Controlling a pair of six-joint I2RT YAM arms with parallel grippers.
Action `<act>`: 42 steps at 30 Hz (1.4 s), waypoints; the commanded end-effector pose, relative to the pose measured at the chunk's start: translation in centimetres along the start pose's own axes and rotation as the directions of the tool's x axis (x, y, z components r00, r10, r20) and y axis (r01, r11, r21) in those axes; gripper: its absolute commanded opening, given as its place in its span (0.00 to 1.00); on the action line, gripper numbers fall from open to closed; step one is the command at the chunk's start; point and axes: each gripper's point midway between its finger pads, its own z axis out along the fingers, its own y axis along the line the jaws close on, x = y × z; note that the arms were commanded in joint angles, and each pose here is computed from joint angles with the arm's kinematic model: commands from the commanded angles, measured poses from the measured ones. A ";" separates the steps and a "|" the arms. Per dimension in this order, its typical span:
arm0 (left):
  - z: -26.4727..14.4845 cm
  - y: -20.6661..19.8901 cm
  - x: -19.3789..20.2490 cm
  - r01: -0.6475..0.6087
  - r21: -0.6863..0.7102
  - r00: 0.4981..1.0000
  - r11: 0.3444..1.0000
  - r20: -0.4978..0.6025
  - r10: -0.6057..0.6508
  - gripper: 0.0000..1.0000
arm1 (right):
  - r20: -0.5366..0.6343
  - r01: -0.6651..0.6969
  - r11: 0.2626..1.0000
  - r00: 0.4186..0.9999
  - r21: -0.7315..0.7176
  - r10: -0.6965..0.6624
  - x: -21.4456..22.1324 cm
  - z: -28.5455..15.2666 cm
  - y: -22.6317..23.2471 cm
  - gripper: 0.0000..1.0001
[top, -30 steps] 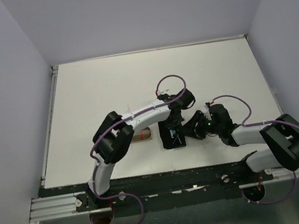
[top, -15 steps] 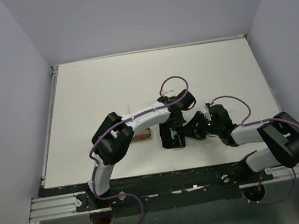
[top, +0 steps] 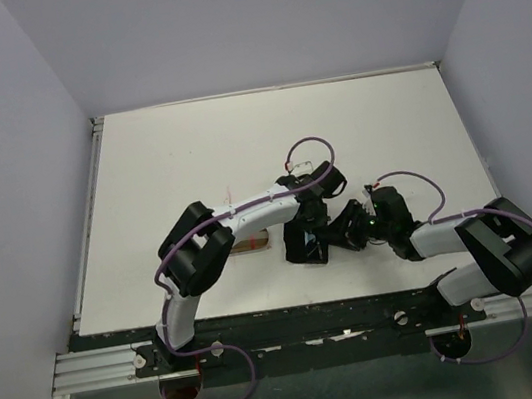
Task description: Organize the sunglasses
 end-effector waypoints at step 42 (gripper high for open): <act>-3.8 3.2 -6.1 -0.065 0.384 0.998 0.921 0.050 0.049 0.98 | 0.089 0.318 0.805 0.906 0.501 -0.414 -4.4 0.7 -0.2 0.77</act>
